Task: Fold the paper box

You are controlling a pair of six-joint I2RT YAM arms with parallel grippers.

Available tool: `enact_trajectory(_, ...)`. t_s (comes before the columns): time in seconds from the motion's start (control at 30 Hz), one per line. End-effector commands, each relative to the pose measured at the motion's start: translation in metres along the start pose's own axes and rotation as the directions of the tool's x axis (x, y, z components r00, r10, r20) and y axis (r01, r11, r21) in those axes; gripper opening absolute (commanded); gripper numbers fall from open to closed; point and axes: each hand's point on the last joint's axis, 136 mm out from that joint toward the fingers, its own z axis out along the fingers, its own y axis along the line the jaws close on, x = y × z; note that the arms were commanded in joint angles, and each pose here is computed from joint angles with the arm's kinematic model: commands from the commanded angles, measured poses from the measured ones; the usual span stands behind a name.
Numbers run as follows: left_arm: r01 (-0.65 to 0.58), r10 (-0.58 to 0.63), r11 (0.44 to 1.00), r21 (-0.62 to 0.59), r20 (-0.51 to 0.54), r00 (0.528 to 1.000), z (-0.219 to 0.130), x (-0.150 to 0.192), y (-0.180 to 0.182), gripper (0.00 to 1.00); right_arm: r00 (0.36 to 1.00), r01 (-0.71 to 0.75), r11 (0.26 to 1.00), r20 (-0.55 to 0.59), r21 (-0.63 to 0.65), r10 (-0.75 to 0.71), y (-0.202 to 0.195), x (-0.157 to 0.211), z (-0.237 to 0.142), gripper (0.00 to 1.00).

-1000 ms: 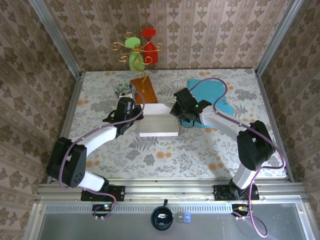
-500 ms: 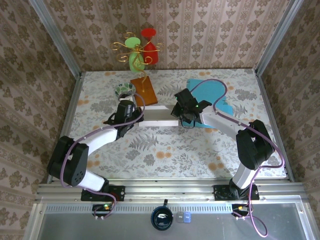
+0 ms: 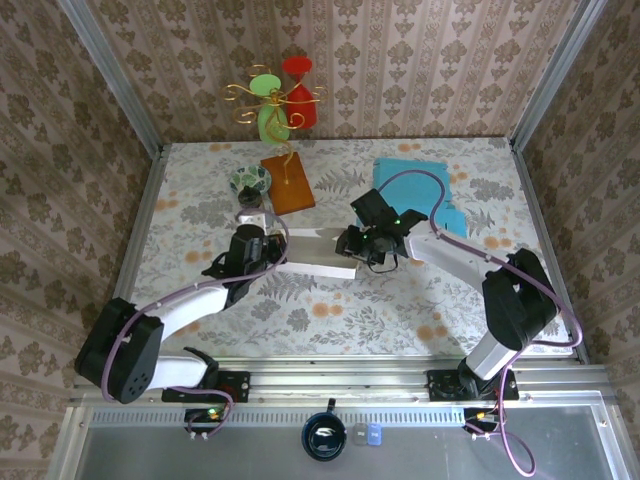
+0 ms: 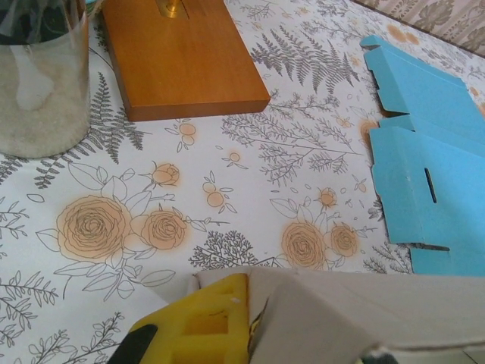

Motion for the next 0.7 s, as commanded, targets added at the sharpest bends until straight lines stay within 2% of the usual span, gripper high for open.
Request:
enact_trajectory(0.0,-0.038,0.035,0.998,-0.045,-0.068,0.997,-0.003,0.025,0.010,0.02,0.994,0.033,0.999,-0.105,-0.034,-0.037,0.005,0.025,-0.018,0.47)
enact_trajectory(0.07,-0.046,0.042,0.997,-0.058,-0.070,0.997,-0.004,0.028,0.011,0.01,0.992,0.040,0.999,-0.117,-0.034,-0.044,0.003,0.030,-0.024,0.51)
enact_trajectory(0.1,-0.049,0.044,0.997,-0.065,-0.068,0.997,-0.005,0.028,0.012,0.01,0.991,0.048,0.998,-0.120,-0.033,-0.051,0.002,0.031,-0.029,0.60)
enact_trajectory(0.2,-0.051,0.046,0.996,-0.073,-0.060,0.997,-0.007,0.027,0.012,0.01,0.990,0.065,0.997,-0.121,-0.035,-0.069,0.004,0.034,-0.043,0.69)
enact_trajectory(0.57,-0.068,0.065,0.995,-0.079,-0.046,0.997,-0.010,0.024,0.009,0.01,0.991,0.102,0.987,-0.075,-0.127,-0.112,0.030,0.033,-0.100,0.71)
enact_trajectory(0.67,-0.075,0.072,0.994,-0.081,-0.042,0.997,-0.011,0.023,0.008,0.01,0.996,0.080,0.981,-0.016,-0.176,-0.084,0.036,0.025,-0.128,0.70)
